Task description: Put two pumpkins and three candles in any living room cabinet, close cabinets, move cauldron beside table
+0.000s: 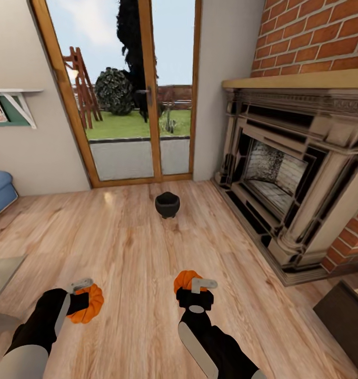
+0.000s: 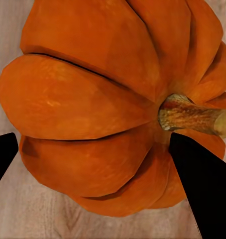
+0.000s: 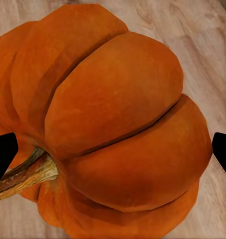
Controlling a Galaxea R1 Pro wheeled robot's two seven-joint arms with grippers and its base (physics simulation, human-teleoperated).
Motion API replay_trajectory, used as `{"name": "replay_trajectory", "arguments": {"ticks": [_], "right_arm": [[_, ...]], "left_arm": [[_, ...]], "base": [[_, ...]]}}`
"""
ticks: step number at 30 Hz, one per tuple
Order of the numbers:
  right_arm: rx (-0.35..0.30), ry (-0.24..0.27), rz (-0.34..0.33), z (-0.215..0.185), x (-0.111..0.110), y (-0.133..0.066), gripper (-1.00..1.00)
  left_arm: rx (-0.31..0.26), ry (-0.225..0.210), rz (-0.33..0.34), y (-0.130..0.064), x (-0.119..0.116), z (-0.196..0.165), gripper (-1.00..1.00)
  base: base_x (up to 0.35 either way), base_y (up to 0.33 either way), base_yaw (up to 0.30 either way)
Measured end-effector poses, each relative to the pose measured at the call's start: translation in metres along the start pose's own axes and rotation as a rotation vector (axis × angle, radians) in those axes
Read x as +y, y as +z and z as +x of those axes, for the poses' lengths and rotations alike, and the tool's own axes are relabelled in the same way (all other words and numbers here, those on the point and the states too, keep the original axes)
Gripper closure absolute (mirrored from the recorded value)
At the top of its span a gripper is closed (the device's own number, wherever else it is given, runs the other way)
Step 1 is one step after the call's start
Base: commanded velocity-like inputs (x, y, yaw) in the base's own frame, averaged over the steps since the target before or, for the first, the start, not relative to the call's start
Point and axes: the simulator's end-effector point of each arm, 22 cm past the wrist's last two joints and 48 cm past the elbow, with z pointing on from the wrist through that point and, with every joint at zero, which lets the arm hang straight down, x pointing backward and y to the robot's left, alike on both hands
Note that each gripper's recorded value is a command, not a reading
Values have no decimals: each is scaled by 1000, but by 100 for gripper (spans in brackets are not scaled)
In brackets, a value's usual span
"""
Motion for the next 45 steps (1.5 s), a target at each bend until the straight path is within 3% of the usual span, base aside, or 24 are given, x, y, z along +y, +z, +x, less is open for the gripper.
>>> {"name": "replay_trajectory", "arguments": {"ticks": [11,45], "right_arm": [[-1,-3,1,0,0,0,100],[2,-1,1,1,0,0,100]], "left_arm": [[0,2,-1,0,0,0,100],[-1,4,0,0,-1,0,100]], "base": [[106,125,-279],[1,2,-280]]}}
